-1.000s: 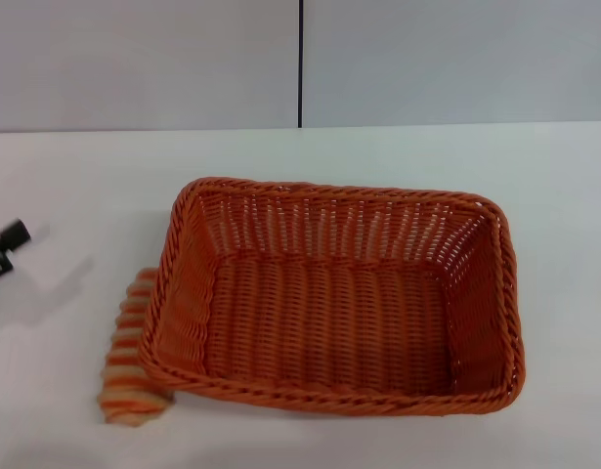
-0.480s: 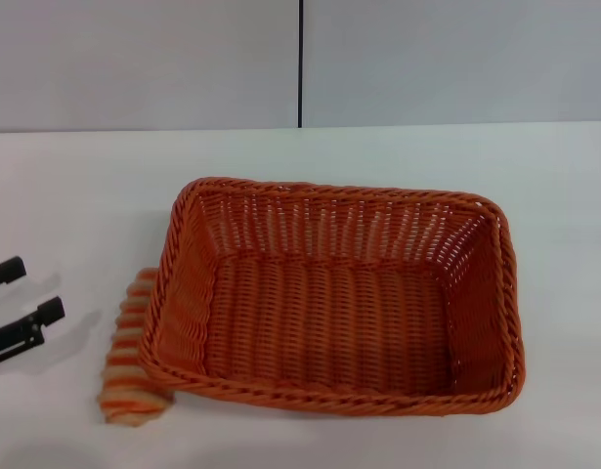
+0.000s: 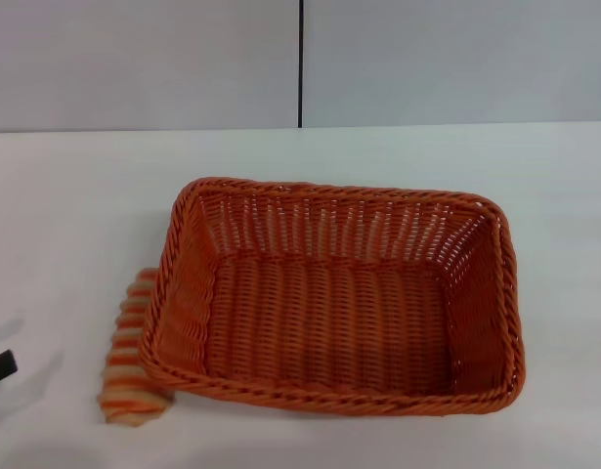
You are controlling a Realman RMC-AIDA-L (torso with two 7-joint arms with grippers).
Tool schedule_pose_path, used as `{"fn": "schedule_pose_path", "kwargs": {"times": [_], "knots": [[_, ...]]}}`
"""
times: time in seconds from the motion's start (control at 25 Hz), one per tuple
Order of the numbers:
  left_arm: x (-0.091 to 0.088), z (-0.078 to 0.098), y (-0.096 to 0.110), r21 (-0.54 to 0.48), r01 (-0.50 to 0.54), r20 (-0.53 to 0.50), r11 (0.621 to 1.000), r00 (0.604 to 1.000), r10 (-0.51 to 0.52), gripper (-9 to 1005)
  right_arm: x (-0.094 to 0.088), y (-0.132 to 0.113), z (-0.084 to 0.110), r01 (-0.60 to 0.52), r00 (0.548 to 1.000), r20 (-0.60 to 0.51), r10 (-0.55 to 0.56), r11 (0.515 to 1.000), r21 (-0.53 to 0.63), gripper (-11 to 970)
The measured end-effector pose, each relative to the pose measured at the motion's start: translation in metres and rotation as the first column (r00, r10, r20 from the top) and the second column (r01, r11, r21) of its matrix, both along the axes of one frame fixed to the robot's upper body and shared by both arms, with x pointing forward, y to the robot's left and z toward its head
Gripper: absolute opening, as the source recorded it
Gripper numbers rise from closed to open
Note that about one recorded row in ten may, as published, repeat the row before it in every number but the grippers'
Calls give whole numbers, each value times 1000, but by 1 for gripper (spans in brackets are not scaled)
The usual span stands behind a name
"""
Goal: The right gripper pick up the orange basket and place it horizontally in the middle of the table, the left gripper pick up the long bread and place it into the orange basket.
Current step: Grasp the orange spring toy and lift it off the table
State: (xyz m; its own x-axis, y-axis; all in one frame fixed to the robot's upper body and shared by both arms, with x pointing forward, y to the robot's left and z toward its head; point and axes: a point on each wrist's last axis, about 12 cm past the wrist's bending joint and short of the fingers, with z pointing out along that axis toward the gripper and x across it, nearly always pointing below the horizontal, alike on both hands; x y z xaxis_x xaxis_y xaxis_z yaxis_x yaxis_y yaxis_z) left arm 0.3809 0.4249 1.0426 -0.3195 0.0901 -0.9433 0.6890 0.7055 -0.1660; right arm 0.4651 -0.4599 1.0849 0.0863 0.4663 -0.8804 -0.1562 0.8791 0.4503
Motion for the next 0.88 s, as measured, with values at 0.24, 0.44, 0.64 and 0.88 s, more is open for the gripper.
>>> {"fn": "schedule_pose_path", "kwargs": {"times": [0.24, 0.44, 0.64, 0.88], "knots": [[-17, 4, -1, -36, 58, -5, 998, 998, -58, 795, 5, 2, 1, -14, 1000, -5, 14, 1000, -23, 478], [-17, 0, -7, -32, 107, -44, 994, 993, -108, 795, 8, 3, 2, -20, 1000, -3, 20, 999, -30, 478], [-7, -8, -25, -35, 185, -83, 982, 979, -188, 795, 10, 3, 3, -22, 1000, -3, 22, 999, -37, 478], [-3, -11, -32, -30, 224, -95, 974, 970, -226, 795, 11, 3, 2, -14, 1000, -10, 14, 999, -37, 478]]}}
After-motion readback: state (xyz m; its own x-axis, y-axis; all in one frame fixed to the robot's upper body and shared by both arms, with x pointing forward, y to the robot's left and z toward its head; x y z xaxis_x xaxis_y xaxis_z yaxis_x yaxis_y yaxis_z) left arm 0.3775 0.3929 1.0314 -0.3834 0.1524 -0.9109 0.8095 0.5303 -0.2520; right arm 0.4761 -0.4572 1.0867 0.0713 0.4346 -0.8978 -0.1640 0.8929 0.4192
